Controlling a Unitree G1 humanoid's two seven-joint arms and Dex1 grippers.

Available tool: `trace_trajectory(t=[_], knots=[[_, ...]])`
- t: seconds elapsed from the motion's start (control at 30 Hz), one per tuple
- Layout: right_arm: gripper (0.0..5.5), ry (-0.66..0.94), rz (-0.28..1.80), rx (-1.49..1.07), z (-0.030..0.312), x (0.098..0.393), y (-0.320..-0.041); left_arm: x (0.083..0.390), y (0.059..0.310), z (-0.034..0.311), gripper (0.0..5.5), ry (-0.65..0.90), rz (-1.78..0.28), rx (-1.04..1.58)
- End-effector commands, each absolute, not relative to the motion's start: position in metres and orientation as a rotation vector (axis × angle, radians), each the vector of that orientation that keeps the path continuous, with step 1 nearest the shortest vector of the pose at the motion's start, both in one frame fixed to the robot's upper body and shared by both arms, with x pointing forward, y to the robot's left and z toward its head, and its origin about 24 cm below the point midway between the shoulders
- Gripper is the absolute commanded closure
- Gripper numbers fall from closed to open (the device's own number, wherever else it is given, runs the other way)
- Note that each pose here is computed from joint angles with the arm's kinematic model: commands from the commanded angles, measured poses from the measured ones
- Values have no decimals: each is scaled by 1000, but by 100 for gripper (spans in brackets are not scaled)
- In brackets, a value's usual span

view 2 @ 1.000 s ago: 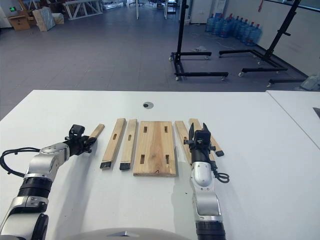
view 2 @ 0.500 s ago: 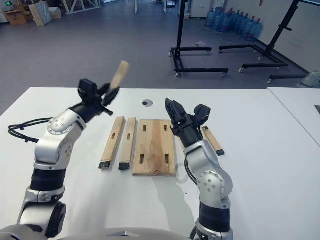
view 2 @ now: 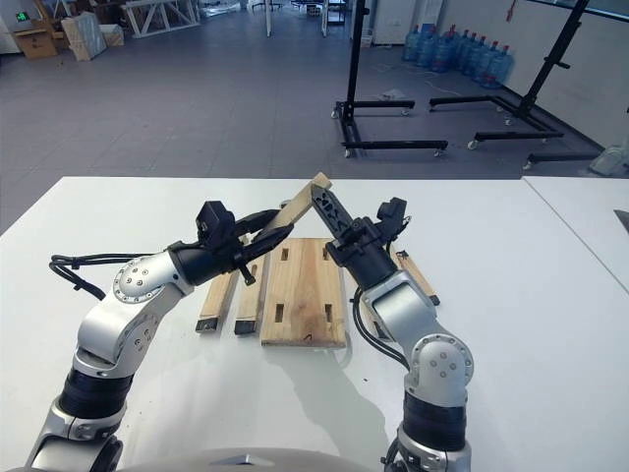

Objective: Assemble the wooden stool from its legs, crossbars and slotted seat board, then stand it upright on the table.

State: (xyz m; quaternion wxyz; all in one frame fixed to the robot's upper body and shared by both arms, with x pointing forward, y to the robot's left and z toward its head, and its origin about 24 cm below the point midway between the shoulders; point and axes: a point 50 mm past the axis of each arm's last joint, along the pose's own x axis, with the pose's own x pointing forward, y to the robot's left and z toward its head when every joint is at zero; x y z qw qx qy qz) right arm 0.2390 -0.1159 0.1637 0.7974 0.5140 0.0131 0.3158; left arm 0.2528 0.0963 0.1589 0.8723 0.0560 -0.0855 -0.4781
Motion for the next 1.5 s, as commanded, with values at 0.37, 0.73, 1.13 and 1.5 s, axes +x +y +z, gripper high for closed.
trace_trajectory(t=[0.37, 0.73, 1.13, 1.5], knots=[[510, 24, 587, 1157, 162, 237, -112, 250, 93, 158, 423, -242, -1010, 317], [510, -117, 173, 1063, 147, 259, -158, 260, 101, 188, 319, -222, -979, -96], [510, -25, 63, 415, 91, 261, -217, 303, 152, 174, 319, -138, -382, -195], [510, -30, 164, 386, 86, 270, -211, 301, 142, 164, 319, -103, -404, -159]])
